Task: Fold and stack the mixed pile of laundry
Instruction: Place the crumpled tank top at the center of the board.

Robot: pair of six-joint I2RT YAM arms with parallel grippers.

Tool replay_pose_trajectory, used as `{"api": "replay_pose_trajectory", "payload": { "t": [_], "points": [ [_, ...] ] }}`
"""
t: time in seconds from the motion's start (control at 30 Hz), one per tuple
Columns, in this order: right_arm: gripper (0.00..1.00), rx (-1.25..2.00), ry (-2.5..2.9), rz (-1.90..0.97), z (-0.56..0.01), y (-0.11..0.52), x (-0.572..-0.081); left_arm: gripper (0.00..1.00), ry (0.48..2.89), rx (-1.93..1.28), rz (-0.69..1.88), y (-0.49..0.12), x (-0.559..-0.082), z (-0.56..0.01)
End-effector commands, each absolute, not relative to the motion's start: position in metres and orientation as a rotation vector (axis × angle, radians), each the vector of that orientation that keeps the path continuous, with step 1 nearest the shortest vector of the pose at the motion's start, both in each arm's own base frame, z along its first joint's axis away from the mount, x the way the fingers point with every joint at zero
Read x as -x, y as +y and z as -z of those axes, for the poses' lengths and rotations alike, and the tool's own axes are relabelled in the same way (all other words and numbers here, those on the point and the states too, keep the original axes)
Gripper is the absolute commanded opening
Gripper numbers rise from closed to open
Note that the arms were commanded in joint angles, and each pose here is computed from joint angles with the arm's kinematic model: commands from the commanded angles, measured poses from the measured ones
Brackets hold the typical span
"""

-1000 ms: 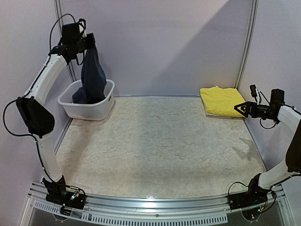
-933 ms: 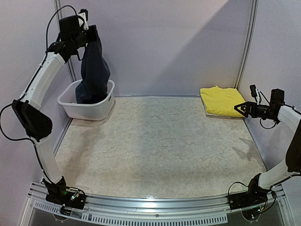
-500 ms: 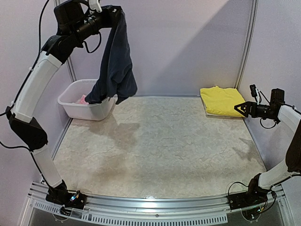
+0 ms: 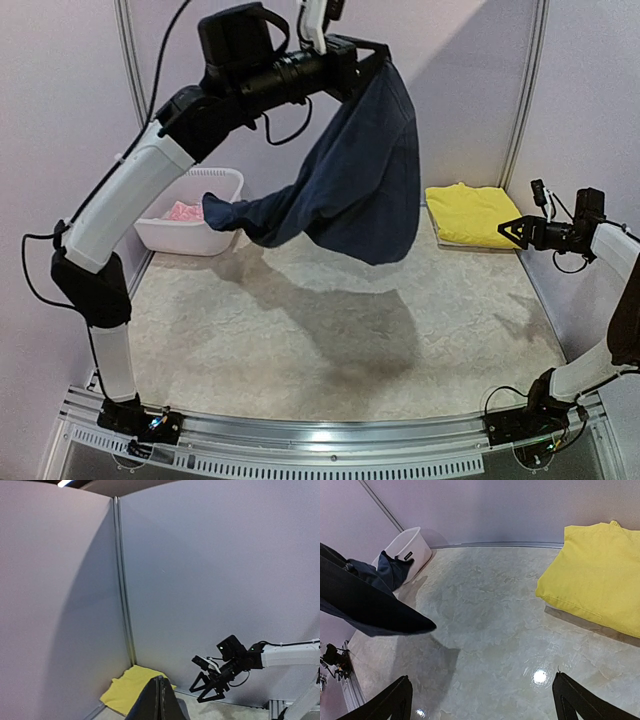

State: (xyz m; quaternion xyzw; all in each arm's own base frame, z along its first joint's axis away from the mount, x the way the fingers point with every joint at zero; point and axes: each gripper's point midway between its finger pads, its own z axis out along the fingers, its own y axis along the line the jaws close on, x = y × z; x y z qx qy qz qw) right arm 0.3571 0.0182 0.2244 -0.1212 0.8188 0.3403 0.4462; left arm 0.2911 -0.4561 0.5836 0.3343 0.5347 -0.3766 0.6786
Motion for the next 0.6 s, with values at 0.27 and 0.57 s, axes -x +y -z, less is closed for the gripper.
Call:
{"api": "replay_pose_trajectory", "payload": {
  "t": [0.27, 0.57],
  "points": [
    [0.99, 0.343, 2.013, -0.801, -0.239, 0.017, -0.358, 0.69, 1.543, -0.842, 0.929, -0.546, -0.336, -0.414],
    [0.96, 0.579, 1.926, -0.586, -0.282, 0.058, -0.334, 0.74, 2.076, -0.453, 0.589, -0.397, -0.439, -0.305]
  ]
}}
